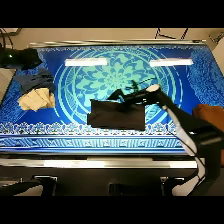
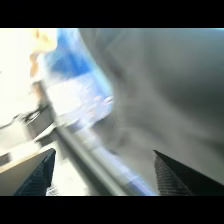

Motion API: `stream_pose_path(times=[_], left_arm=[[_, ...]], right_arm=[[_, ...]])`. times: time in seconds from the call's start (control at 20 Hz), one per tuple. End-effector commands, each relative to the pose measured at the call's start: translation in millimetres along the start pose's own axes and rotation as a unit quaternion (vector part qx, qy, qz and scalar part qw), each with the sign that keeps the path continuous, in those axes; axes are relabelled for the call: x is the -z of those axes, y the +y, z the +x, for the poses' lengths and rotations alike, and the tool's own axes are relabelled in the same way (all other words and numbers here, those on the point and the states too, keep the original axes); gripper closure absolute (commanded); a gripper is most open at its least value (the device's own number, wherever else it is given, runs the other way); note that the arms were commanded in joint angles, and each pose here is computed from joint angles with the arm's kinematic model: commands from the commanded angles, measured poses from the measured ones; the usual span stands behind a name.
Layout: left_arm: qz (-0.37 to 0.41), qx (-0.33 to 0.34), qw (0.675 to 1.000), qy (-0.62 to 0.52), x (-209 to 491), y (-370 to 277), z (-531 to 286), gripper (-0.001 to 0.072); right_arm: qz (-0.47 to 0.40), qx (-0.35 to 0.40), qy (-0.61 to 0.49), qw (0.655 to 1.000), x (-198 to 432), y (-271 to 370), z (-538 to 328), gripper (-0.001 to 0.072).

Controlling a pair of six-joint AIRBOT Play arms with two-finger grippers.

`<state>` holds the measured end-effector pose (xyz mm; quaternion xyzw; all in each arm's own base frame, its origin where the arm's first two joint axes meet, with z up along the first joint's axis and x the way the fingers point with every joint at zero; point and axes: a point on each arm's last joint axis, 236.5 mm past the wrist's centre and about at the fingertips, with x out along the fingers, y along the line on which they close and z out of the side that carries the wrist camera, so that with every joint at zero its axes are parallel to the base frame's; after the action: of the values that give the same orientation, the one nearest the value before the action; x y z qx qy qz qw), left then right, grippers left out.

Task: Fold the clothes and pants, and hang the long-sleeved shirts on hangers.

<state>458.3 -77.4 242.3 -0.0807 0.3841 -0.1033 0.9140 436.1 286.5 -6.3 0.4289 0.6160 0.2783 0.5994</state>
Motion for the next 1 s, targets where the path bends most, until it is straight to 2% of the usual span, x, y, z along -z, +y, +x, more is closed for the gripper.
stream_pose_path(times=[0.0,0.1,0.15,0.4,0.45,0.5,0.55,0.65,0.7,0.75,0.95], left_arm=[[0.017,-0.013,1.000,0.019,9.7,6.2,-6.2,0.0684],[0.017,-0.012,0.999,0.025,12.5,5.7,-6.6,0.0683],[0.017,-0.012,0.999,0.028,14.2,5.8,-6.7,0.0683],[0.001,-0.010,0.999,0.032,16.1,4.6,-6.8,0.0683],[0.000,-0.007,0.999,0.032,16.1,2.9,-6.7,0.0683],[-0.002,-0.003,0.999,0.032,16.2,1.0,-6.7,0.0683],[-0.004,0.000,0.999,0.033,16.3,-0.4,-6.7,0.0683],[-0.009,0.005,0.999,0.033,16.3,-2.8,-6.7,0.0683],[-0.009,0.005,0.999,0.033,16.3,-2.8,-6.7,0.0683],[-0.008,0.005,0.999,0.033,16.3,-2.7,-6.7,0.0683],[-0.008,0.005,0.999,0.033,16.3,-2.6,-6.2,0.0683]], right_arm=[[0.010,0.172,-0.022,0.985,-15.1,-93.0,-125.9,0.0025],[0.063,0.266,-0.019,0.962,-1.4,-155.5,-185.3,0.0030],[0.085,0.267,-0.010,0.960,7.3,-171.1,-190.3,0.0031],[0.051,0.134,-0.013,0.990,15.9,-167.5,-114.1,0.0039],[0.043,0.124,-0.017,0.991,12.4,-164.8,-103.0,0.0094],[0.038,0.115,-0.024,0.992,7.6,-160.7,-94.8,0.0100],[0.039,0.108,-0.035,0.993,2.0,-157.2,-89.1,0.0147],[0.041,0.097,-0.051,0.993,-5.6,-150.5,-84.7,0.0344],[0.032,0.084,-0.049,0.995,-5.6,-144.2,-84.7,0.0572],[0.022,0.069,-0.043,0.996,-6.4,-134.4,-88.8,0.0664],[-0.053,0.014,-0.079,0.995,-36.1,-65.0,-167.3,0.0667]])
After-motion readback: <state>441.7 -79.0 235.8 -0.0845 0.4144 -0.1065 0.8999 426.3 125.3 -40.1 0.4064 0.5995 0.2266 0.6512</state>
